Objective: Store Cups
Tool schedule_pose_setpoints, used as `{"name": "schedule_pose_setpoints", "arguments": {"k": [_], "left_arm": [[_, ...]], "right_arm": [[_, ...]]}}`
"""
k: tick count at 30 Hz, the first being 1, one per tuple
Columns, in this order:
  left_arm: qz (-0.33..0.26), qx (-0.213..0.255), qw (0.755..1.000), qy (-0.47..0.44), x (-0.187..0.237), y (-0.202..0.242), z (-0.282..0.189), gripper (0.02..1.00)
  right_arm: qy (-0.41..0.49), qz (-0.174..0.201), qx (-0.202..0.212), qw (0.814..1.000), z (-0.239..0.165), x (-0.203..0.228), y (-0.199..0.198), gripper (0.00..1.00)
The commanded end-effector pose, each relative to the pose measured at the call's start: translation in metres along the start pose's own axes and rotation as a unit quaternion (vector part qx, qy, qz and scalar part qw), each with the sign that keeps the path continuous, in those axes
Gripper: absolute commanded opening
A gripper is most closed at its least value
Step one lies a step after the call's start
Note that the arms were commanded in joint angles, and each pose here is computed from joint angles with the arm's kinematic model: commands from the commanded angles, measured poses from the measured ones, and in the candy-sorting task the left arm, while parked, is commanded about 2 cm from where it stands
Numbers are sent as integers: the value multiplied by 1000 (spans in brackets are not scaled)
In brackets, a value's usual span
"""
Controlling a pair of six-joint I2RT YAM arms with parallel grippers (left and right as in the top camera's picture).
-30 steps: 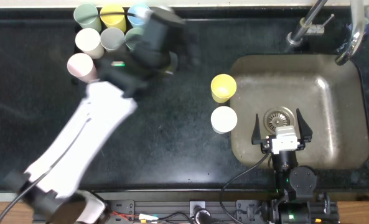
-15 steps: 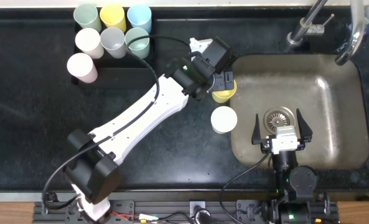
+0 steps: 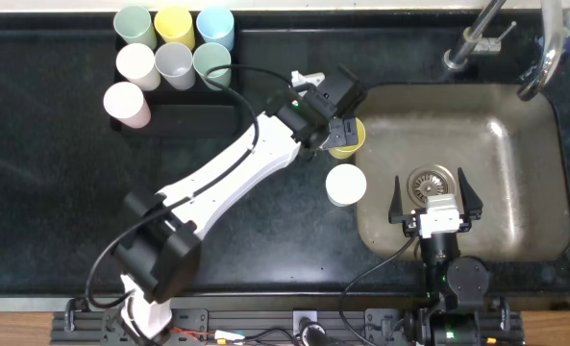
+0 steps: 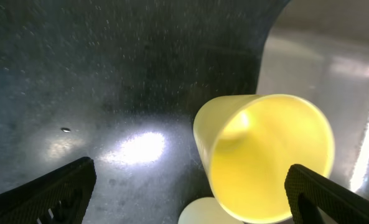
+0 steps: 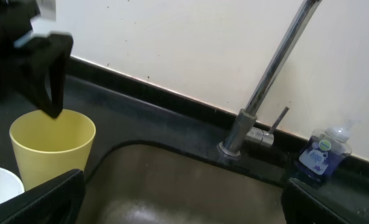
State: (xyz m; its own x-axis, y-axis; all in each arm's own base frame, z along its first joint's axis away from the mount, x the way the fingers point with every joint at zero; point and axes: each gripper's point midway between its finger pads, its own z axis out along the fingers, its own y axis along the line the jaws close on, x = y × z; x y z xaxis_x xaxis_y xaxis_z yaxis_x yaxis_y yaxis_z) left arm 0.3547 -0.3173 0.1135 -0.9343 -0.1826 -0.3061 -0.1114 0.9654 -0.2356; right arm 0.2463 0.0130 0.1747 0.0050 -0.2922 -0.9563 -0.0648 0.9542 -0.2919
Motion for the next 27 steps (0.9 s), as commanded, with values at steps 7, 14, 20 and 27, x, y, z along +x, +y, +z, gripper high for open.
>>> {"name": "schedule_pose_setpoints", "arguments": {"k": [7, 14, 20, 27], "left_arm": [[-16, -7, 999, 28, 8, 5, 19, 996], [-18, -6, 999, 36, 10, 4, 27, 932], [-19, -1, 999, 32, 8, 2, 27, 838], [-27, 10, 999, 19, -4, 0, 26, 36]], "right_arm": [[-1, 2, 2, 1000, 0, 3, 1, 998], [-1, 2, 2, 1000, 0, 3, 1, 998], [-1, 2, 2, 1000, 0, 3, 1, 998], [-1, 2, 2, 1000, 0, 3, 1, 998]]}}
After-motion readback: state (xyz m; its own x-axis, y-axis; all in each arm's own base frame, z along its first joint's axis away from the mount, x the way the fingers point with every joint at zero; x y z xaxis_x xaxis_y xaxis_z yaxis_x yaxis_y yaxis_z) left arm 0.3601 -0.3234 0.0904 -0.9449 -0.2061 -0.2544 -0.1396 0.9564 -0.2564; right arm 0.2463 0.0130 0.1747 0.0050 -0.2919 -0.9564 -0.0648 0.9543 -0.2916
